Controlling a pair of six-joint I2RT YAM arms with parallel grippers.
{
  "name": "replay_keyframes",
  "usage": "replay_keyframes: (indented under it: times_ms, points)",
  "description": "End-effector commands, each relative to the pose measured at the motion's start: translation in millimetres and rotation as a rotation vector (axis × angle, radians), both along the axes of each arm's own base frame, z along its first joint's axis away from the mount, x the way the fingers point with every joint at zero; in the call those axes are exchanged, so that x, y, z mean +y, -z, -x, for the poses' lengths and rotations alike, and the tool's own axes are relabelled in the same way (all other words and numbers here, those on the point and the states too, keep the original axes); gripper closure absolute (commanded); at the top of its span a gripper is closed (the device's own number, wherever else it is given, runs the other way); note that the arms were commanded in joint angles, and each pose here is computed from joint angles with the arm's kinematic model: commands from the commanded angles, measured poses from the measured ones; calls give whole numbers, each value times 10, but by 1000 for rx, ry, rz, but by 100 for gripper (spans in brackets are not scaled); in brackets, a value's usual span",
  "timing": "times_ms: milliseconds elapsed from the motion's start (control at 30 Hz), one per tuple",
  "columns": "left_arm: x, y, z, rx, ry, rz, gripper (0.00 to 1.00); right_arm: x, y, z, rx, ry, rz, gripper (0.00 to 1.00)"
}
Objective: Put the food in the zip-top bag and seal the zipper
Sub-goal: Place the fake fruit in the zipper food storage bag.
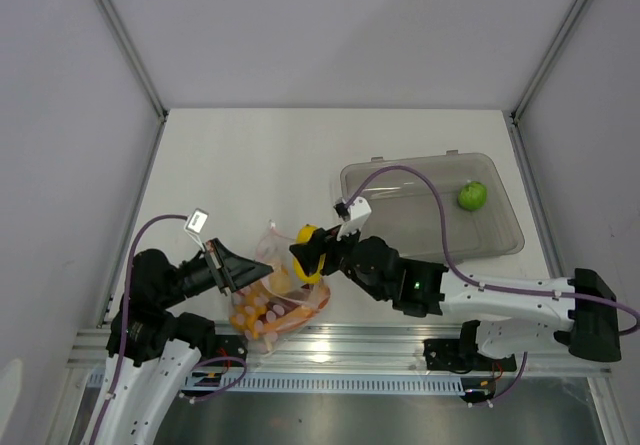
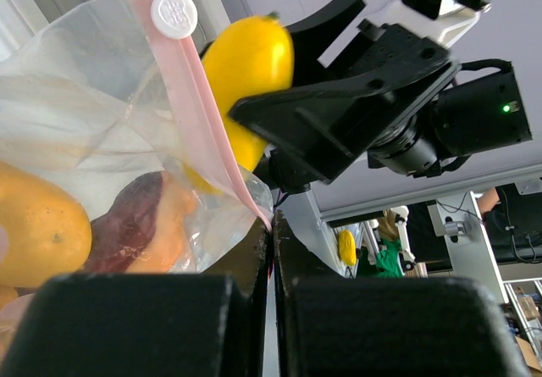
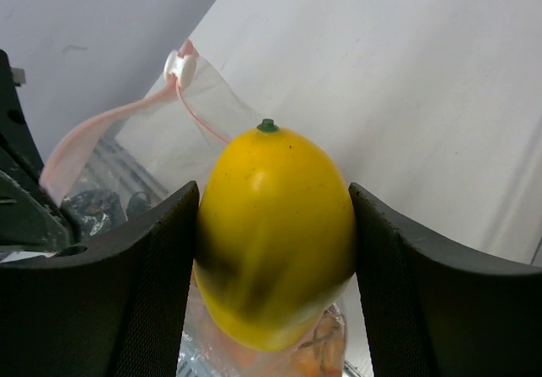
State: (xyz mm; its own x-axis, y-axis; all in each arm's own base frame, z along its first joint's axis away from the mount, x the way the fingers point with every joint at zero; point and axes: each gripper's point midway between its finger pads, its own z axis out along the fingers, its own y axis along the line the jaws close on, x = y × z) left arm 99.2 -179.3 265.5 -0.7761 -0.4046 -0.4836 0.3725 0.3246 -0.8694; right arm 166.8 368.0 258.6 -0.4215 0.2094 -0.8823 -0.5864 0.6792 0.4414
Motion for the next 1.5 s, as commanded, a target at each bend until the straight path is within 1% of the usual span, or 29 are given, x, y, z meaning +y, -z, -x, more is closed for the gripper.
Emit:
replay_keyframes:
  times_ms: [0, 167, 267, 300, 367, 400, 467, 500, 567, 600, 700, 800, 1000, 1133, 1200, 1267, 1367, 1467]
  points:
    - [4, -178, 67, -49, 10, 25, 99, 180, -197, 15, -5, 5, -74, 100]
    - [5, -186, 82, -55, 13, 25, 99, 338, -151, 70, -10, -12, -47, 96]
    - [3, -191, 85, -55, 16, 25, 99, 387, -161, 95, -14, -13, -31, 91]
    - [2, -192, 82, -55, 16, 25, 99, 392, -111, 89, -12, -11, -12, 86]
    - [3, -203, 88, -59, 18, 25, 100, 406, -100, 107, -9, -15, -5, 80]
    - [2, -200, 86, -59, 18, 25, 100, 402, -84, 112, -7, -15, 1, 71]
    - [0, -201, 85, -59, 19, 25, 99, 389, -72, 115, -3, -8, 5, 60]
    - [1, -213, 83, -62, 18, 26, 99, 384, -61, 123, 0, -9, 10, 49]
    - [-2, -208, 83, -62, 21, 25, 99, 378, -51, 131, 2, -11, 15, 39]
    - [-3, -221, 86, -63, 22, 26, 99, 377, -36, 135, 6, -12, 22, 32]
    - [-2, -236, 89, -68, 23, 27, 99, 363, 1, 148, 14, -13, 36, 23]
    - [-1, -246, 92, -69, 23, 26, 99, 351, 17, 170, 23, -19, 39, 17]
    - [4, -258, 110, -72, 23, 25, 100, 310, -36, 204, 31, -30, 28, 13]
    - [10, -259, 122, -73, 21, 26, 99, 200, -97, 166, 25, 6, 29, 14]
    - [11, -252, 123, -69, 21, 24, 99, 127, -153, 150, 27, 25, 20, 16]
    - [15, -270, 131, -75, 20, 25, 99, 49, -109, 124, 35, 38, 44, 19]
    - [17, -277, 139, -76, 20, 26, 99, -34, -81, 111, 41, 37, 49, 28]
    - [18, -281, 151, -77, 21, 29, 99, -55, 4, 113, 60, 8, 51, 32]
